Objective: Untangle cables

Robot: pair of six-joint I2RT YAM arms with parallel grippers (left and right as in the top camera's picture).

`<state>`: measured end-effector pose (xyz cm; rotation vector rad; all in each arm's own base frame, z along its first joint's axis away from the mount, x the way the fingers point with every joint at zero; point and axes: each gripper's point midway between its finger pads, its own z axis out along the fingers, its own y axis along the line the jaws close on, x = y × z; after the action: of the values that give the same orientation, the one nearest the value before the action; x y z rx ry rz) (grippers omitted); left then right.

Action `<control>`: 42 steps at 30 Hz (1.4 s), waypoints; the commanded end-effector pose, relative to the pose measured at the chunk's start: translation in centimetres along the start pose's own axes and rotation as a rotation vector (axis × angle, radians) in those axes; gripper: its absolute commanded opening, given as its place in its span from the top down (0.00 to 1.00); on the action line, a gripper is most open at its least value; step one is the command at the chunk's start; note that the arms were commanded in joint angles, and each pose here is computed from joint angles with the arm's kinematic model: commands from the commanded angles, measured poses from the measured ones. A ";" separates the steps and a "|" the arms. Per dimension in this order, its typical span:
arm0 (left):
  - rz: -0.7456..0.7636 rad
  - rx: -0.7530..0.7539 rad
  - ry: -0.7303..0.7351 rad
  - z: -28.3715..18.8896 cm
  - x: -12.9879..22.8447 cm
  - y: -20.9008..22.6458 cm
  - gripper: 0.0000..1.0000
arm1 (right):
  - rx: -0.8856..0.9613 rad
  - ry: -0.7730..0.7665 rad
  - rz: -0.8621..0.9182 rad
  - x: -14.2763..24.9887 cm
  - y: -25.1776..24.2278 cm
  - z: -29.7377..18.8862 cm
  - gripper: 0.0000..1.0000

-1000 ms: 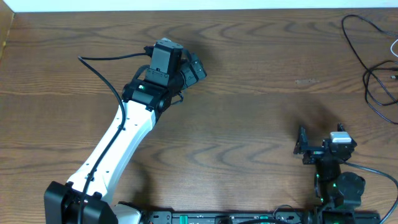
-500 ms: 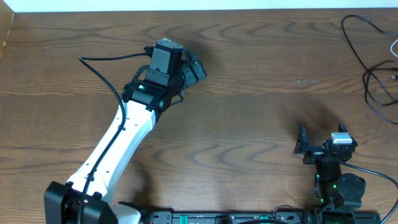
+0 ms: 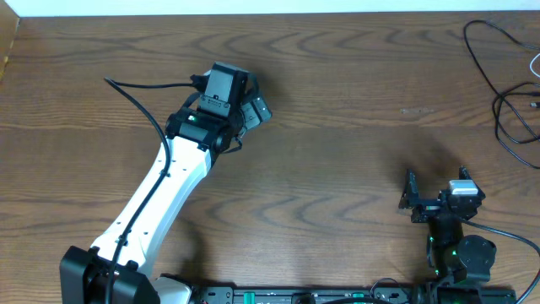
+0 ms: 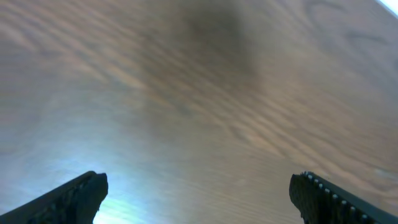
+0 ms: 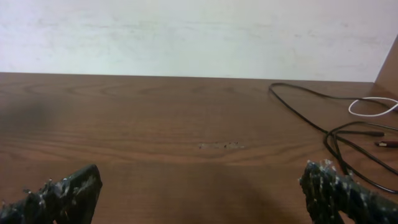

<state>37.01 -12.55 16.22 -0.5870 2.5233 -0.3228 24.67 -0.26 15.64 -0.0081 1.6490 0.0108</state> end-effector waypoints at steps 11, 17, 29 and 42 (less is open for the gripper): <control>0.213 -0.048 -0.200 -6.4 -4.8 5.2 0.02 | -0.001 0.006 0.017 0.2 0.0 0.0 0.01; 0.494 0.208 -0.405 -10.5 -6.5 4.4 0.02 | -0.001 0.006 0.017 0.2 0.0 0.0 0.01; 0.742 0.192 -0.848 -12.8 -2.9 8.6 0.02 | -0.001 0.006 0.017 0.2 0.0 0.0 0.01; 0.682 0.117 -0.979 -9.7 2.6 13.7 0.02 | -0.001 0.006 0.017 0.2 0.0 0.0 0.01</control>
<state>25.39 -1.18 18.92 0.1998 1.6208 0.0486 24.67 -0.27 15.63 -0.0078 1.6494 0.0105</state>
